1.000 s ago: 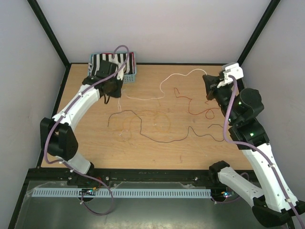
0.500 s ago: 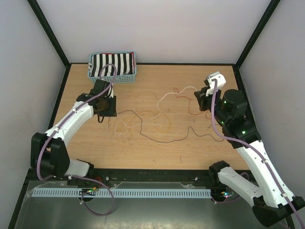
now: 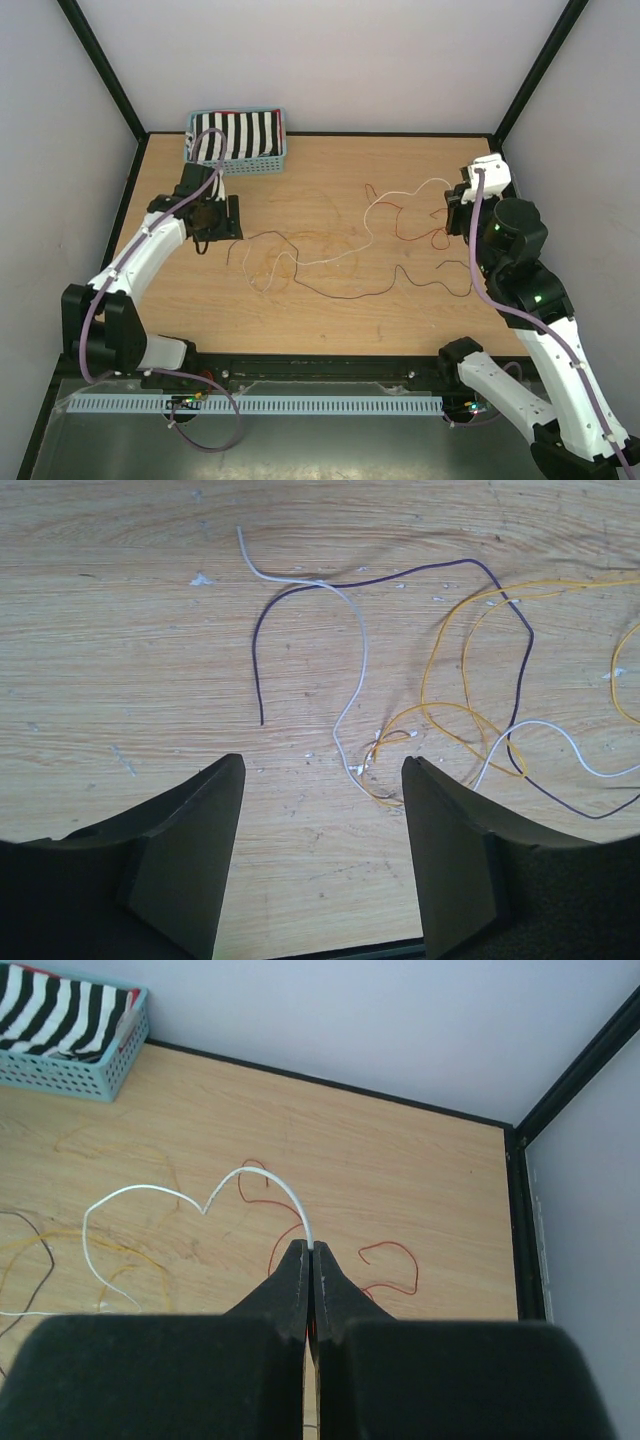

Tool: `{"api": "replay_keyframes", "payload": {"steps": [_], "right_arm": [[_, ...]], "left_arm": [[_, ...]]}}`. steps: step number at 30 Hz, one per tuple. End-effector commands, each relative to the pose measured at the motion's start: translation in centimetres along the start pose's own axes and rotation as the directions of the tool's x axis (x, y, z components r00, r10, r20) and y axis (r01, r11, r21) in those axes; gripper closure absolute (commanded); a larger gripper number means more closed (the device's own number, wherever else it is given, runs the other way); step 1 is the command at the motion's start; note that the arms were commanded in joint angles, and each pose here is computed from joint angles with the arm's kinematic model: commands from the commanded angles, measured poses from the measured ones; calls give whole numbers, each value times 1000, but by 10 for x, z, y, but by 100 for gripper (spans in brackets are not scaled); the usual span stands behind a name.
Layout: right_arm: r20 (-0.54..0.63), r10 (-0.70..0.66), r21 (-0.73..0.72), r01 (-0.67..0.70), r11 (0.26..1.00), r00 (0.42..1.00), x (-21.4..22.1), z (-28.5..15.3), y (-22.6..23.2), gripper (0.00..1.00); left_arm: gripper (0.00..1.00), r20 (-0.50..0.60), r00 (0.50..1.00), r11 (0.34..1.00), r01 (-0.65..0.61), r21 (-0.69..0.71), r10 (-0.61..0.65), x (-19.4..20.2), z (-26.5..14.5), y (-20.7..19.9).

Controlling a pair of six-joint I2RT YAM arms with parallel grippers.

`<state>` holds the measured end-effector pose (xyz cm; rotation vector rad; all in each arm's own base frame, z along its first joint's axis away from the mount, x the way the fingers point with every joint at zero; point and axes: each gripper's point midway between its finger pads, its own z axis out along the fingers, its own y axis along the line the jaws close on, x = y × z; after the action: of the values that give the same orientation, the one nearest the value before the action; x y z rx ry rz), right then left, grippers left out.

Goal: Zip-tie the wires
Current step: Place the cable at the center of the board.

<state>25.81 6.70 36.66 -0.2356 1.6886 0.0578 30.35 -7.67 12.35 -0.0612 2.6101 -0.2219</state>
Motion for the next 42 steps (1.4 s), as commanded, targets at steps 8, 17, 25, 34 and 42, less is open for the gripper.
{"api": "replay_keyframes", "payload": {"steps": [8, 17, 25, 34, 42], "right_arm": [[-81, -21, 157, 33, 987, 997, 25, -13, -29, 100], [-243, -8, 293, 81, 953, 970, 98, -14, -47, 100], [-262, 96, 414, 22, 910, 960, 134, -18, -57, 94], [-177, 135, 471, -36, 881, 975, 123, -33, -68, 47], [-160, 105, 446, -23, 895, 982, 95, -26, -67, 27]], "left_arm": [[27, -87, 996, 999, -35, -20, 33, 14, 40, -17], [23, 24, 997, 995, -78, -56, 80, -14, 19, -16], [18, 139, 981, 990, -138, 5, 136, -45, -12, -33], [12, 178, 954, 956, -266, 124, 243, -69, -22, -69], [11, 119, 918, 897, -396, 197, 379, -74, 8, -117]]}}
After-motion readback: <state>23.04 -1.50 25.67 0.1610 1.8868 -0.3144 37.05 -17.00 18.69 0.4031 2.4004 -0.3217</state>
